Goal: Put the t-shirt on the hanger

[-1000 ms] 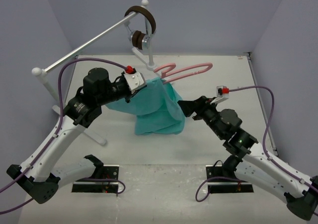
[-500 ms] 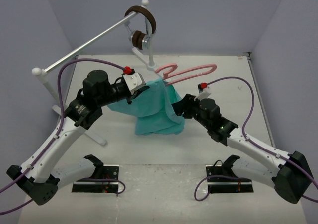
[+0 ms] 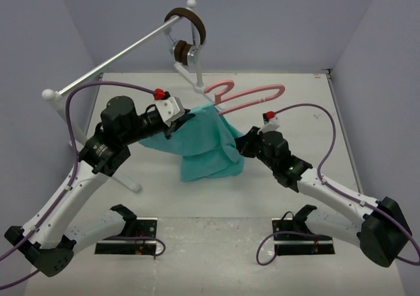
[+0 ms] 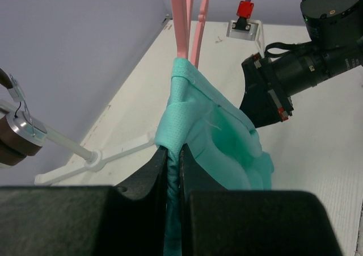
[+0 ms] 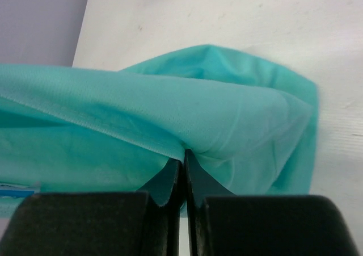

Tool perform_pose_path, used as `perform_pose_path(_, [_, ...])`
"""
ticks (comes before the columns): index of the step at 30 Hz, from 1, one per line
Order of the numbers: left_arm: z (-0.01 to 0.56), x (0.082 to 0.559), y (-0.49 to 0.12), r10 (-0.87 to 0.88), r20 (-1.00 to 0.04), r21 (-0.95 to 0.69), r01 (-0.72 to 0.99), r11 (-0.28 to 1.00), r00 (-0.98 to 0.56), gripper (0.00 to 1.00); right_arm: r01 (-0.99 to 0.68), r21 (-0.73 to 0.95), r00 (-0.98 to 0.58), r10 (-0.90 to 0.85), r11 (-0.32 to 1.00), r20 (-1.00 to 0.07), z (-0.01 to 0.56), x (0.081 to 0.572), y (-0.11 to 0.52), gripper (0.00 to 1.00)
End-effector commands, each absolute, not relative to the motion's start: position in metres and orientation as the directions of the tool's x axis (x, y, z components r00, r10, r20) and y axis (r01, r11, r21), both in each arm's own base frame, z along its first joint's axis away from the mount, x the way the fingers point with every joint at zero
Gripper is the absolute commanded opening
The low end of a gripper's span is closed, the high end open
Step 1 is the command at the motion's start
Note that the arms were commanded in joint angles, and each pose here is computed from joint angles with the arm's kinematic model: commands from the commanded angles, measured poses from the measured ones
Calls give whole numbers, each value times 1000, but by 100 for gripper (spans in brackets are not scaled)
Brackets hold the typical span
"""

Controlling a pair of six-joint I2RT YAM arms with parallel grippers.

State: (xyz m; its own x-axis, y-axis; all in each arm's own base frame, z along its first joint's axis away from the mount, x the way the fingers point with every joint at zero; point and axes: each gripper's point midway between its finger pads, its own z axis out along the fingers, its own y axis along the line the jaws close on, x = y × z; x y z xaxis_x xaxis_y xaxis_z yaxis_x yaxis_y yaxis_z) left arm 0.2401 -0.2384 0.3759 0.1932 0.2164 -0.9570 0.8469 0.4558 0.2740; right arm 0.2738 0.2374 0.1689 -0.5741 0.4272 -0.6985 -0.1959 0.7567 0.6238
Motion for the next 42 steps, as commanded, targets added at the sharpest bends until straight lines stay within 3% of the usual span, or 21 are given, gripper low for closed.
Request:
perform_pose_path(1, [407, 235, -231, 150, -950, 312, 809, 499, 274, 0, -74, 575, -469, 481, 815, -741, 175, 285, 190, 0])
perform_pose_path(14, [403, 206, -227, 126, -946, 324, 841, 434, 300, 0, 18, 498, -332, 476, 867, -815, 256, 323, 84, 0])
perform_pose_path(22, [375, 221, -224, 238, -935, 345, 830, 438, 263, 0, -10, 438, -200, 428, 899, -882, 342, 307, 57, 0])
perform_pose_path(27, [367, 221, -229, 244, -930, 357, 842, 405, 276, 0, -42, 394, -203, 379, 918, -903, 365, 298, 58, 0])
perform_pose_path(30, [365, 224, -234, 252, -929, 353, 852, 387, 271, 0, -170, 376, -228, 335, 911, -914, 381, 290, 77, 0])
perform_pose_path(33, [377, 228, -247, 218, -935, 341, 873, 349, 279, 0, -416, 366, -291, 259, 832, -921, 401, 272, 119, 0])
perform_pose_path(38, [438, 234, -274, 61, -956, 291, 901, 321, 287, 0, -646, 354, -361, 137, 677, -922, 422, 237, 180, 0])
perform_pose_path(42, [469, 234, -298, -47, -958, 257, 922, 290, 282, 0, -648, 379, -378, 153, 660, -913, 430, 231, 185, 0])
